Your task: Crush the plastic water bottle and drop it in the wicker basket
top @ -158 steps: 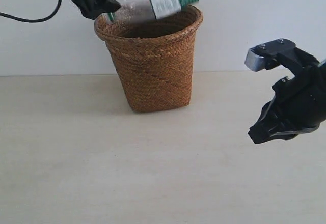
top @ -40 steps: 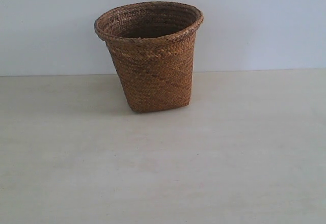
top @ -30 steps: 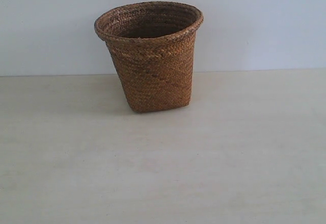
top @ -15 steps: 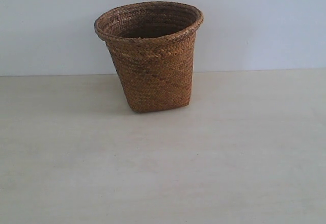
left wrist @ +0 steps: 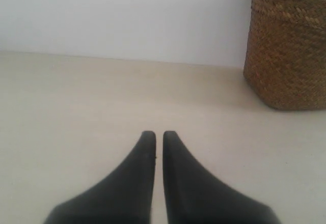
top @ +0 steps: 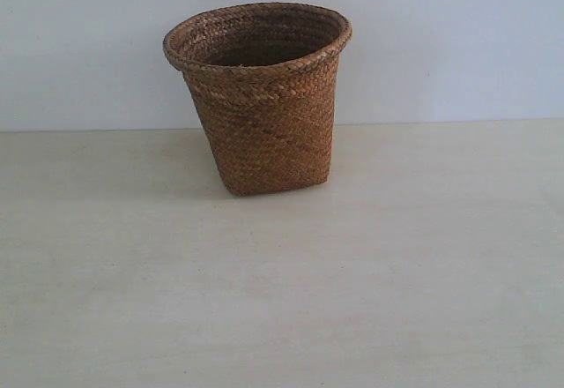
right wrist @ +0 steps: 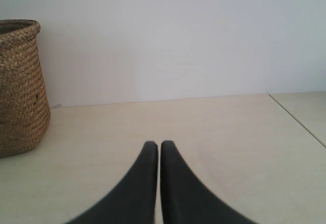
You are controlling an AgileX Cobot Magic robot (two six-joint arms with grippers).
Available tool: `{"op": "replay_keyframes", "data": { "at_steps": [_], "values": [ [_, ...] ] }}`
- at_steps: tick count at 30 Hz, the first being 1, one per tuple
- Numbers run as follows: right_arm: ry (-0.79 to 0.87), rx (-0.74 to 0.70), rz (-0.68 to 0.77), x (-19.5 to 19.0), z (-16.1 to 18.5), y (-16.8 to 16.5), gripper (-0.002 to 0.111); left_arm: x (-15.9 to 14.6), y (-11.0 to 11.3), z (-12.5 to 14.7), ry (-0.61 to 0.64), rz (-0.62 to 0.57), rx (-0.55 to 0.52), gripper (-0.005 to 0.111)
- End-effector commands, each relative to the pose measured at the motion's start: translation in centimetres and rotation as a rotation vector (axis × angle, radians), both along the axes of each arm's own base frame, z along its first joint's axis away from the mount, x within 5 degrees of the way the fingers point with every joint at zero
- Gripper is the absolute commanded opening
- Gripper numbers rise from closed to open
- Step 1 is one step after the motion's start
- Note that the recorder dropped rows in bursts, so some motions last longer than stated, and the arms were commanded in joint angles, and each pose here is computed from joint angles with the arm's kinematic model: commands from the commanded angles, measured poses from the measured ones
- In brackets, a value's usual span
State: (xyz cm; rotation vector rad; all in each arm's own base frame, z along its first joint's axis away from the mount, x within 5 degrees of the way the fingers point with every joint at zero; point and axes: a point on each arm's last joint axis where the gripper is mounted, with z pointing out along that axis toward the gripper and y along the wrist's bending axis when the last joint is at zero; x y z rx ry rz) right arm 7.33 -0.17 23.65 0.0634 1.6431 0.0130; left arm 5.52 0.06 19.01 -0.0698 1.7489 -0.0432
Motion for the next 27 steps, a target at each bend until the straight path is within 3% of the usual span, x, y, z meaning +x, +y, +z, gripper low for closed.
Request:
{"op": "replay_keyframes", "data": {
  "at_steps": [1, 27],
  "values": [
    [-0.004, -0.002, -0.003, -0.04, 0.03, -0.02, 0.0, -0.04, 0.0, -0.24, 0.015, 0.003, -0.008, 0.004],
    [-0.004, 0.0, -0.003, -0.04, 0.03, -0.02, 0.0, -0.05, -0.2, -0.28, 0.019, -0.034, -0.005, 0.004]
  ]
}}
